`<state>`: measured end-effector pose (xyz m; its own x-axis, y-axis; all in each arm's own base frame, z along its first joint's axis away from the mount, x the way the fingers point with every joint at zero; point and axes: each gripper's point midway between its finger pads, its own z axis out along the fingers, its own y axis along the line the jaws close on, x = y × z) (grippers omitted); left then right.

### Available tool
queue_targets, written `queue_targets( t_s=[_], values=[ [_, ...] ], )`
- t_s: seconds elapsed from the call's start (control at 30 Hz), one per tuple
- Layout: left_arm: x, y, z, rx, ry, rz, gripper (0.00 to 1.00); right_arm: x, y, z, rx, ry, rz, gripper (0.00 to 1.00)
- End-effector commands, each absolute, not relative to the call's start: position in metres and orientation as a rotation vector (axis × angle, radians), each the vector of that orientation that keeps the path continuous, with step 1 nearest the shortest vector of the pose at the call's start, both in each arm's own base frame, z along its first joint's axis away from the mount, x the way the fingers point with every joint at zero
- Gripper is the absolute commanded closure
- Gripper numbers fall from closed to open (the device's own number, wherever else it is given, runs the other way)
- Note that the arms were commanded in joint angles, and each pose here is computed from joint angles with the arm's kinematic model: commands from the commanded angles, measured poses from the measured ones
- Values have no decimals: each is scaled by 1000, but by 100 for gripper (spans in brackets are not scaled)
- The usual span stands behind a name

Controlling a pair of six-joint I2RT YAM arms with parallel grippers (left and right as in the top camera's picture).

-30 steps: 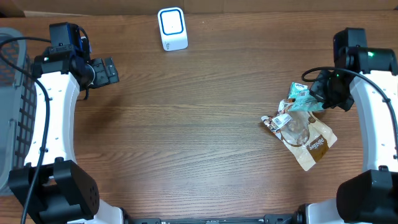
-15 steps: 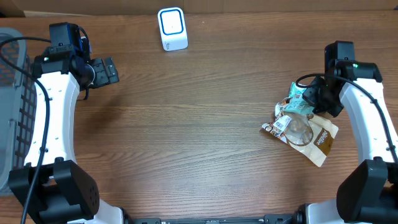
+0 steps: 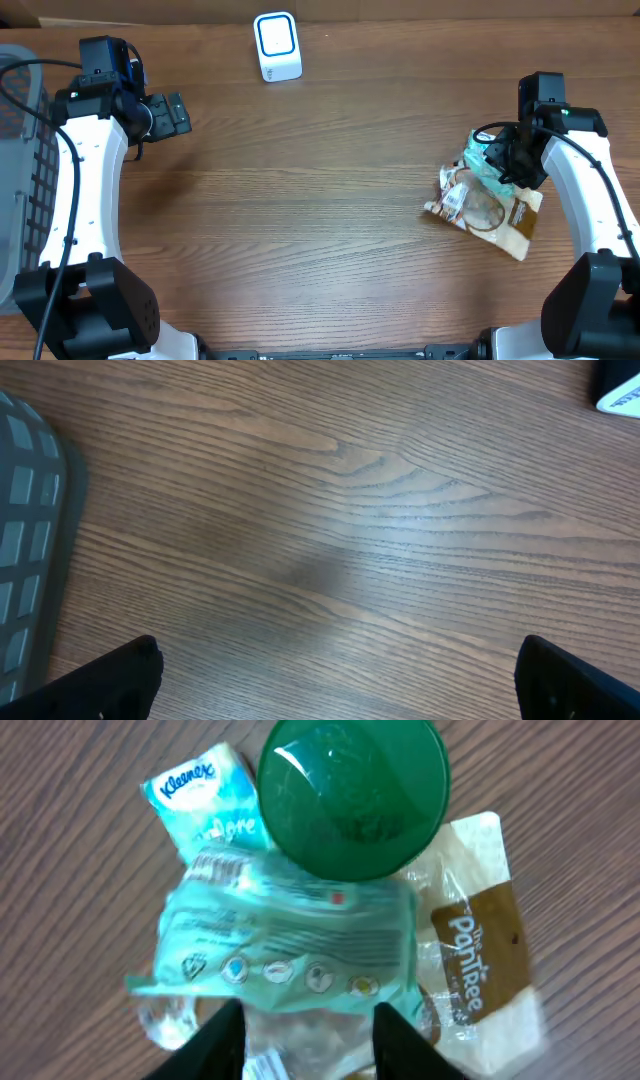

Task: Scan the item barcode
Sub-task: 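Carry the teal wipes pack onto the pile by the jar and release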

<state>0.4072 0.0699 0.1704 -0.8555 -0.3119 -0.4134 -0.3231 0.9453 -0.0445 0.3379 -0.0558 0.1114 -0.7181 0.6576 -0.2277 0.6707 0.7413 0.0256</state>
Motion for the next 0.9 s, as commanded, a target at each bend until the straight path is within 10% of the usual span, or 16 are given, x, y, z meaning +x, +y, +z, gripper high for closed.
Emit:
queue_targets(
  t_s=[0.0, 0.43, 0.87],
  values=[
    [410, 70, 175, -427, 2670, 46, 0, 341, -55, 119, 1044, 2708, -66, 57],
    [410, 70, 175, -426, 2670, 46, 0, 351, -15, 237, 655, 2691, 218, 56],
    [410, 70, 175, -427, 2670, 46, 0, 270, 37, 350, 279, 2447, 342, 54]
  ],
)
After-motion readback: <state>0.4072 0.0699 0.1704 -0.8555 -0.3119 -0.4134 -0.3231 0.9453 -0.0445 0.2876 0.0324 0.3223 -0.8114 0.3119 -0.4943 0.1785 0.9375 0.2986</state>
